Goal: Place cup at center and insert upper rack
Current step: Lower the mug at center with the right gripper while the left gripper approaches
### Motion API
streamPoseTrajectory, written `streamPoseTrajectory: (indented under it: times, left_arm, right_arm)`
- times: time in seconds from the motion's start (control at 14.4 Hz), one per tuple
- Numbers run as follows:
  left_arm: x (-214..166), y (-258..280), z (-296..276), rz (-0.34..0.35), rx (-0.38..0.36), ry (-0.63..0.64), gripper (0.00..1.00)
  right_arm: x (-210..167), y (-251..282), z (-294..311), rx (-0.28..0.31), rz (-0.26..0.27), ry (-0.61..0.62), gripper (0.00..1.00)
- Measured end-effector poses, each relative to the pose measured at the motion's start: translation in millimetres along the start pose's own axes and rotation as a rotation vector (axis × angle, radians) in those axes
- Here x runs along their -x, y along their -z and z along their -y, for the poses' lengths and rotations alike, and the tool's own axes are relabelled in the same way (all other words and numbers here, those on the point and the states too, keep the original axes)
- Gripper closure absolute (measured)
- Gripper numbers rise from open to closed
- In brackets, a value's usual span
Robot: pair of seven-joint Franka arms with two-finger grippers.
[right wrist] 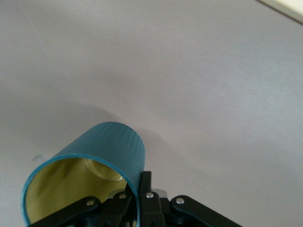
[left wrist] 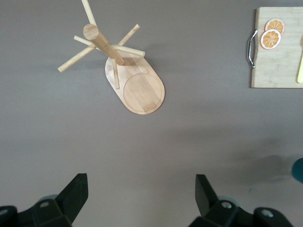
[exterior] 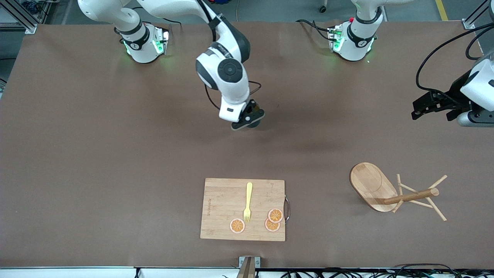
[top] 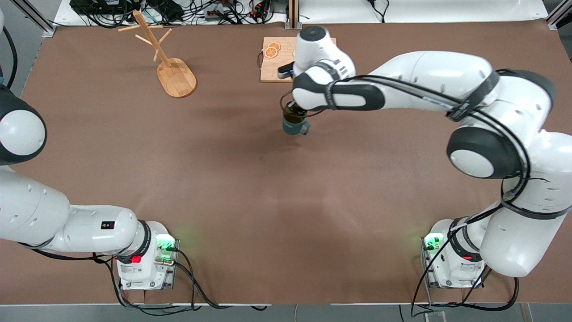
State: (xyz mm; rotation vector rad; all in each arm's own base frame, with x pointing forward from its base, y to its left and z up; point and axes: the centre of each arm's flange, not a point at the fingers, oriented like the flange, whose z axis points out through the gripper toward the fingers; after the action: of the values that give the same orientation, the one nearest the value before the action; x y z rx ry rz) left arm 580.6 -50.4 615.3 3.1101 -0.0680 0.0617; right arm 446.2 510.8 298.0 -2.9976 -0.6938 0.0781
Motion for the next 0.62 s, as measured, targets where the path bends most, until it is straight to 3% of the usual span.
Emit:
streamPoseTrajectory:
  times: [0.62]
  left_arm:
    - [-1,-2,-1,0.003,0.000,-0.002,0.00]
  right_arm:
    - [-9,-43,43,0.025,0.024,-0.095,0.96]
